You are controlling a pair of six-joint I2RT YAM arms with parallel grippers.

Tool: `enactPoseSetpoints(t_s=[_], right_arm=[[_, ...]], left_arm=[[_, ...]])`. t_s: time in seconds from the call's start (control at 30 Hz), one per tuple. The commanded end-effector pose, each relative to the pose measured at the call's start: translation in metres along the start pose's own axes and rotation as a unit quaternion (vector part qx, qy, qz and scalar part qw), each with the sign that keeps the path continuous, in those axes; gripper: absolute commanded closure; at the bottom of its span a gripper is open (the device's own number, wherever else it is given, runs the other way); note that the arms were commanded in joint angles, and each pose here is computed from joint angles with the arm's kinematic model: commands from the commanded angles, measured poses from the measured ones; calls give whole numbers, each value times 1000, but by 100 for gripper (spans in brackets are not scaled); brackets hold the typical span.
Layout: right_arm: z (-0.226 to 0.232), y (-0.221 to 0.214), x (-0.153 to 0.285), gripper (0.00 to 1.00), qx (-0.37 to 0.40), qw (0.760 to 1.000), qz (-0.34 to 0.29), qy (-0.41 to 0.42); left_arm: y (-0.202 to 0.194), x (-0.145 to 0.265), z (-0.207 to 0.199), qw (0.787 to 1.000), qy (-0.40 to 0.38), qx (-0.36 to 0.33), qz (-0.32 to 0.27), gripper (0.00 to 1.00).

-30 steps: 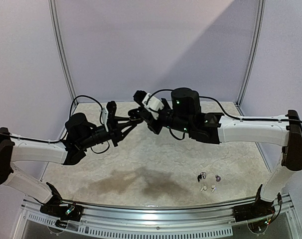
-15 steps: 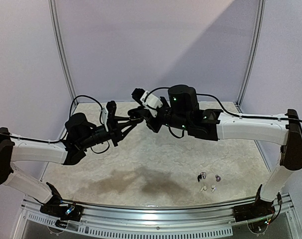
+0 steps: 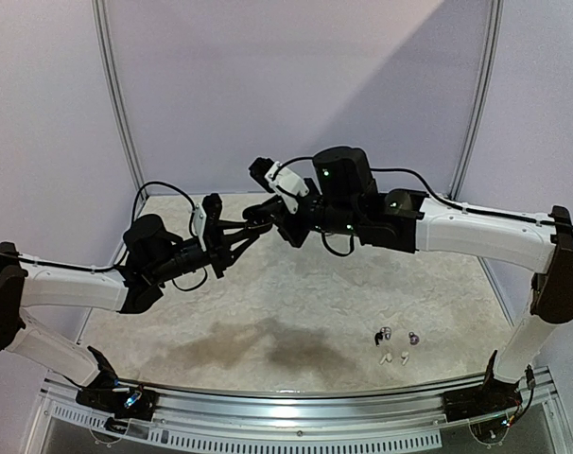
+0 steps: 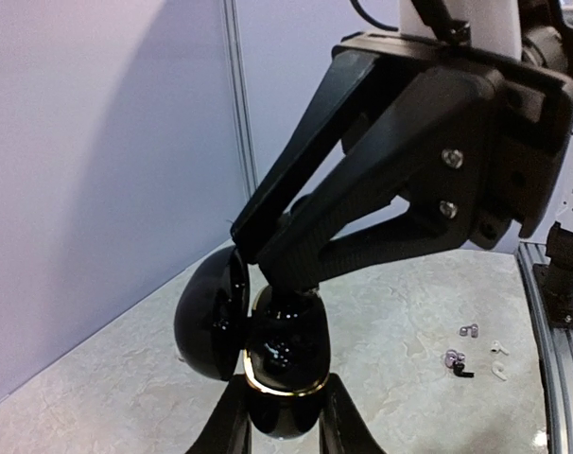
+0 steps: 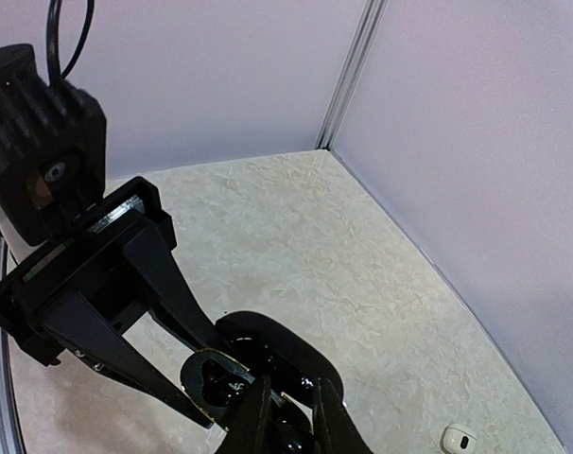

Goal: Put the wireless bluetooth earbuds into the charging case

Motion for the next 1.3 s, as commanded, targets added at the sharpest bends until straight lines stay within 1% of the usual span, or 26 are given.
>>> enactPoseSetpoints(t_s=[0.0, 0.17, 0.23, 0.3, 0.37, 0.4, 0.47, 0.5, 0.6, 0.63, 0.73, 0.83, 0.97, 1.07, 1.13, 1.2, 1.27], right_arm=[[1, -1, 0, 98, -28, 999, 30, 9], [-4, 15, 15, 98, -46, 999, 13, 3], [-7, 18, 24, 98, -55, 998, 17, -5], [-16, 14, 35, 98, -78, 995, 49, -28], [-25, -6, 44, 98, -115, 986, 109, -44], [-28, -23, 47, 98, -151, 976, 147, -53], [-29, -55, 52, 98, -198, 954, 216, -67], [-27, -71, 53, 99, -227, 938, 250, -77], [-21, -116, 54, 98, -278, 896, 335, -89], [-17, -132, 51, 98, -299, 877, 364, -90], [-6, -172, 45, 98, -327, 831, 439, -96], [7, -202, 33, 97, -338, 795, 497, -85], [24, -233, 23, 96, -357, 760, 540, -59], [33, -250, 18, 95, -363, 739, 566, -50], [35, -258, 16, 93, -362, 729, 579, -52], [35, -263, 16, 88, -356, 721, 591, -58], [35, -266, 15, 85, -351, 716, 600, -61]], left_arm=[[3, 0, -5, 1000, -2, -20, -8, 100], [1, 1, -4, 1000, 3, 18, -1, 100], [-1, 1, -4, 1000, 4, 26, 1, 100], [-1, 2, -3, 1000, 9, 24, 3, 100], [-3, 3, -2, 1000, 16, 21, 7, 100], [-3, 3, -1, 1000, 21, 20, 8, 100], [-5, 3, 0, 999, 25, 18, 12, 100], [-5, 3, 1, 999, 27, 18, 13, 100], [-6, 3, 1, 999, 29, 18, 16, 100], [-6, 2, 1, 999, 29, 18, 16, 100], [-6, 2, 1, 999, 27, 17, 16, 100], [-4, 1, 1, 999, 26, 14, 15, 100], [-4, 1, 2, 999, 26, 14, 15, 100], [-3, 1, 1, 999, 24, 14, 15, 100], [-3, 1, 1, 999, 24, 14, 14, 100], [-3, 0, 2, 999, 24, 14, 14, 100], [-3, 0, 2, 999, 24, 14, 14, 100]])
Point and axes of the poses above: each gripper's point midway between its finger pads, its own x axis back along the fingers, its own z axis along the line the jaws close on, y = z × x, the point moved 7 cm from there along x, back along the fingers, and after that the axes turned 1 degree about x, right-handed, at the moved point
